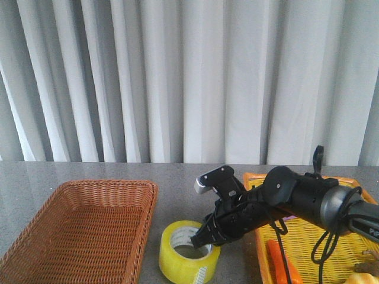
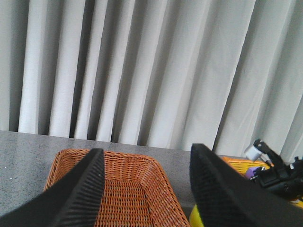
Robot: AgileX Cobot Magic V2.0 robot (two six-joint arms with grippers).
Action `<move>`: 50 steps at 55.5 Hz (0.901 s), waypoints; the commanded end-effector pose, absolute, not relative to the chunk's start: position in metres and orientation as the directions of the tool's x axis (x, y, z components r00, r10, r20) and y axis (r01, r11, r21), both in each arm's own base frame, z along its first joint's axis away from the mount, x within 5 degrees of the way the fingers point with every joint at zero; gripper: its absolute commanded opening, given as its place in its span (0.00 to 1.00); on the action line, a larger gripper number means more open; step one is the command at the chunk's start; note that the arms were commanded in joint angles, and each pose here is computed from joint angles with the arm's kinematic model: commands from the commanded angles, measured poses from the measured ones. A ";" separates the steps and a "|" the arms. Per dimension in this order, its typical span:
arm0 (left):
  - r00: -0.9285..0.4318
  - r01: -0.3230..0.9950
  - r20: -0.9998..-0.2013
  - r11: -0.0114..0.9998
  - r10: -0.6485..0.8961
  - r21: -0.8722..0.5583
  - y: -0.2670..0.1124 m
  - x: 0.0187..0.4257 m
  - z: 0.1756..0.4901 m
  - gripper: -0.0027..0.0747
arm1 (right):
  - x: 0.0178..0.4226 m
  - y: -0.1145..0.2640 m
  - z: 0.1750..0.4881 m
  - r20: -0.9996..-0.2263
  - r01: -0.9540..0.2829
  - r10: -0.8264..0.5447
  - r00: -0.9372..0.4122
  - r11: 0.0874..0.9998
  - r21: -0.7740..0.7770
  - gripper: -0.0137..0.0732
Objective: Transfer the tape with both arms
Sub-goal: 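Lift the tape roll with the right gripper and set it on the table, then open the right gripper and withdraw it from the tape roll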
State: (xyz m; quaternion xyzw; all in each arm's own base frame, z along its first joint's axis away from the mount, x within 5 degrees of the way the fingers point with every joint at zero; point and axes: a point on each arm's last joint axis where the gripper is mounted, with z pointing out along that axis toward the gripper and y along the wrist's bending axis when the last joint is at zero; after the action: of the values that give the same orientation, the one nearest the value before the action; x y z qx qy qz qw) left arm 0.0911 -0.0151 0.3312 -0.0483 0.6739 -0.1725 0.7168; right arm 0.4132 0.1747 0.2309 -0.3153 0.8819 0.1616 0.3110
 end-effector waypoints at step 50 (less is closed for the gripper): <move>0.102 0.231 -0.936 0.924 -0.335 -0.305 -0.017 0.090 0.347 0.55 | 0.360 0.138 0.397 -0.901 -0.611 -0.292 -0.320 0.790 -0.039 0.62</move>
State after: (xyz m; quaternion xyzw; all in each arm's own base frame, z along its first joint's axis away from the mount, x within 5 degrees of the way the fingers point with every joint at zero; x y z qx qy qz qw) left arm 0.0911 -0.0151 0.3312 -0.0483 0.6739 -0.1725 0.7168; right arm 0.3853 0.1564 0.3335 -0.2994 0.8344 0.1579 0.4351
